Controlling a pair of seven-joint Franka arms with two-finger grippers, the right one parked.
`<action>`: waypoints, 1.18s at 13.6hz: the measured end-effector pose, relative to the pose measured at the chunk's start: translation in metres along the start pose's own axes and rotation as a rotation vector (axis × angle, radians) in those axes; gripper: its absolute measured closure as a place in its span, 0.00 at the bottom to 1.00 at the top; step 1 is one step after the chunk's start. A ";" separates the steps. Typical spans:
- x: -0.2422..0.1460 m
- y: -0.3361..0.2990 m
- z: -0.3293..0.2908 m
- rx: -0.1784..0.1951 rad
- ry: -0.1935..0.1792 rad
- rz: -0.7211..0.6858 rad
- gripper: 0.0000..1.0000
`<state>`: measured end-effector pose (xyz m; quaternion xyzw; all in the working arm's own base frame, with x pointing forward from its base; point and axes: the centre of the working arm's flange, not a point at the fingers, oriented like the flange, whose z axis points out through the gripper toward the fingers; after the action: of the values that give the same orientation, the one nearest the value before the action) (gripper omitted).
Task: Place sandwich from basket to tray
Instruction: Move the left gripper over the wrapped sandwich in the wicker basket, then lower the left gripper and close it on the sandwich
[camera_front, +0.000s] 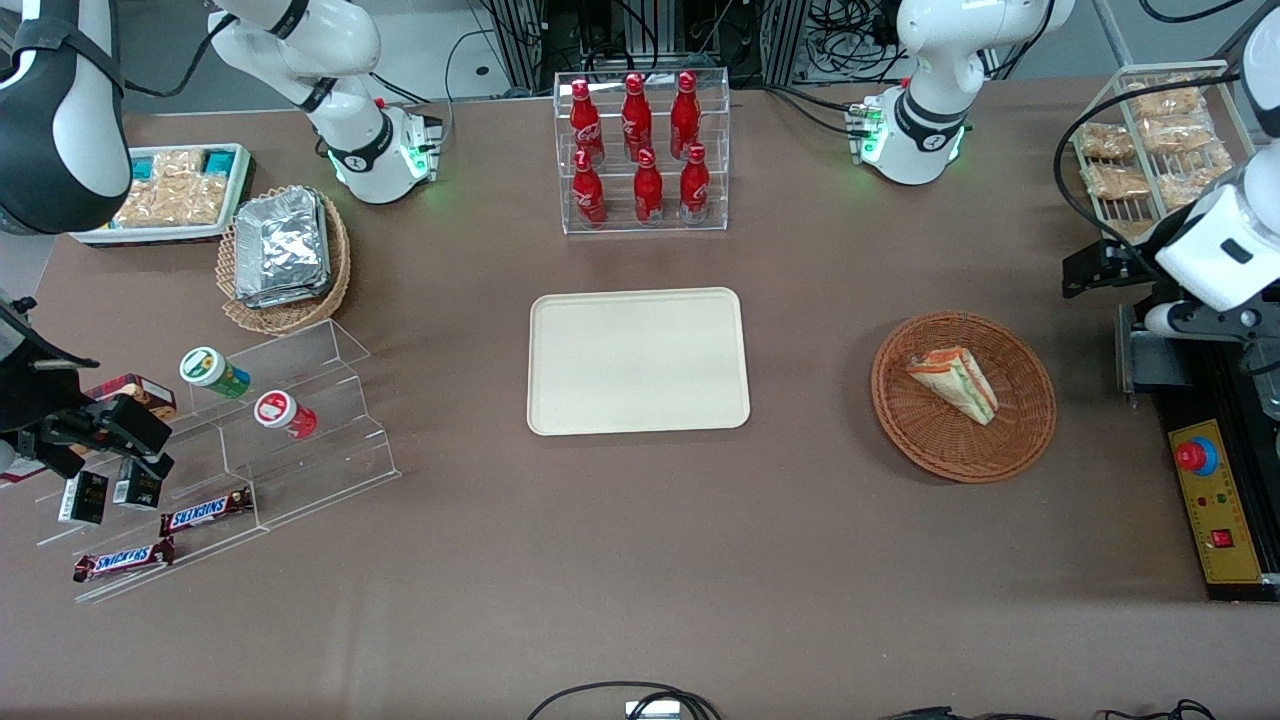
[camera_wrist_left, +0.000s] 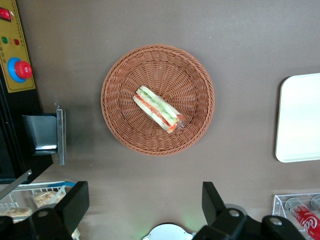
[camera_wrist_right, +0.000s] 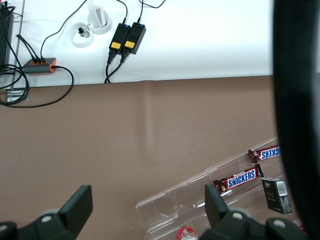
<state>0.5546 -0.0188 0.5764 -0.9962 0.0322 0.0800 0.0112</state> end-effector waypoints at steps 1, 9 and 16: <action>0.004 0.000 0.015 -0.001 -0.010 -0.017 0.00; 0.004 0.013 0.158 0.005 0.022 -0.221 0.00; -0.006 0.015 0.218 -0.004 0.049 -0.371 0.00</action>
<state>0.5128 -0.0273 0.3621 -0.9868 -0.1518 0.0522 0.0230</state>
